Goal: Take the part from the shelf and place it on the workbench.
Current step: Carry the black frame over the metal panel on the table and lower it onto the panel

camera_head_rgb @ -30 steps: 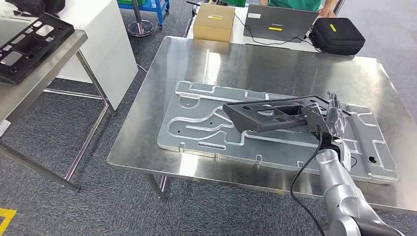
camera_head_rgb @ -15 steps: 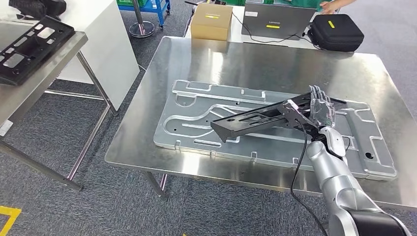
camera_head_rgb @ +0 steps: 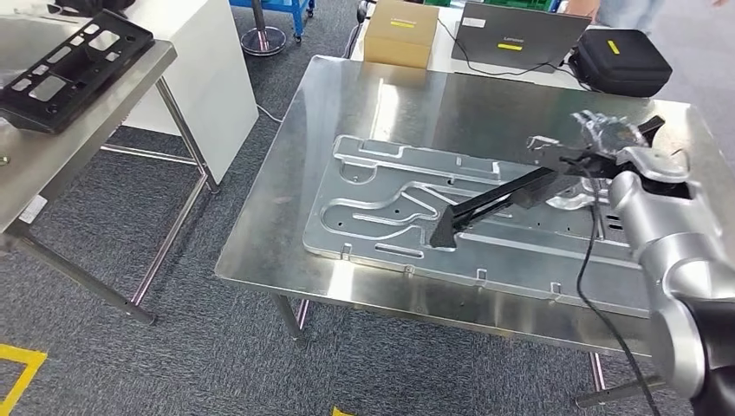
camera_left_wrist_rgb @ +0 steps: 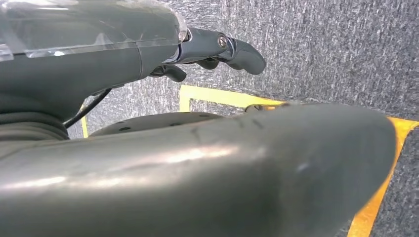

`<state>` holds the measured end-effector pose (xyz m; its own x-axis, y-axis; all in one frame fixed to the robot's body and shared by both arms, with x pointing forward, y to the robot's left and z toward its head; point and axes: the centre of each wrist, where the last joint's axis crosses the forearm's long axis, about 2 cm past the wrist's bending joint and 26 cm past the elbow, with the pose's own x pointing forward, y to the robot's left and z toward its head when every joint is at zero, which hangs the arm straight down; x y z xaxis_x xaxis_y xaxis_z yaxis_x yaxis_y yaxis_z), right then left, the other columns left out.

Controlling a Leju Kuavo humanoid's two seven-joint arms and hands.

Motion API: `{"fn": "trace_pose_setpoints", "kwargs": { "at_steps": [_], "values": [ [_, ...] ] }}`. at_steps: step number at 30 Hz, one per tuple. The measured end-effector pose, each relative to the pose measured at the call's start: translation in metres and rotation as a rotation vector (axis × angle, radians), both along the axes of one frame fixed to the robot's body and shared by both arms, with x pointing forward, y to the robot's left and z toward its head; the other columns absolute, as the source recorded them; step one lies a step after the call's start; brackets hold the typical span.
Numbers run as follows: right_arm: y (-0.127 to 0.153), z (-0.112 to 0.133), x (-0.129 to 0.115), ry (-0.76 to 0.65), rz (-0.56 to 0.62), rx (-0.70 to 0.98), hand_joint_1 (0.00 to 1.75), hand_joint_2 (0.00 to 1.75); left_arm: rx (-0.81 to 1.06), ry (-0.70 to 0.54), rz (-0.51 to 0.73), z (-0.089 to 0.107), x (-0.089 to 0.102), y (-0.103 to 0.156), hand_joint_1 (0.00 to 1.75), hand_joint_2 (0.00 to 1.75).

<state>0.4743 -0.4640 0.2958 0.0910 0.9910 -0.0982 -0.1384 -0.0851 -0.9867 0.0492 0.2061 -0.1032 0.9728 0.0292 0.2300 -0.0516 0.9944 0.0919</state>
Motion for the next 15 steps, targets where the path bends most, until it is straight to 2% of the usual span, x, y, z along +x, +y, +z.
{"fn": "trace_pose_setpoints", "kwargs": {
  "at_steps": [3, 6, 11, 15],
  "values": [
    [-0.023, 0.044, 0.001, -0.080, 0.002, -0.049, 0.00, 0.00, -0.013, 0.001, -0.006, 0.000, -0.001, -0.001, 0.00, 0.00],
    [-0.034, 0.071, 0.000, -0.151, 0.001, -0.088, 0.00, 0.00, -0.020, 0.000, -0.010, 0.000, -0.001, -0.001, 0.00, 0.00],
    [-0.040, 0.098, -0.001, -0.221, -0.005, -0.122, 0.00, 0.00, -0.021, -0.006, -0.016, 0.000, 0.000, -0.001, 0.00, 0.00],
    [-0.042, 0.102, -0.001, -0.227, -0.005, -0.132, 0.00, 0.00, -0.021, -0.006, -0.018, 0.000, 0.000, -0.001, 0.00, 0.00]
  ]
}}
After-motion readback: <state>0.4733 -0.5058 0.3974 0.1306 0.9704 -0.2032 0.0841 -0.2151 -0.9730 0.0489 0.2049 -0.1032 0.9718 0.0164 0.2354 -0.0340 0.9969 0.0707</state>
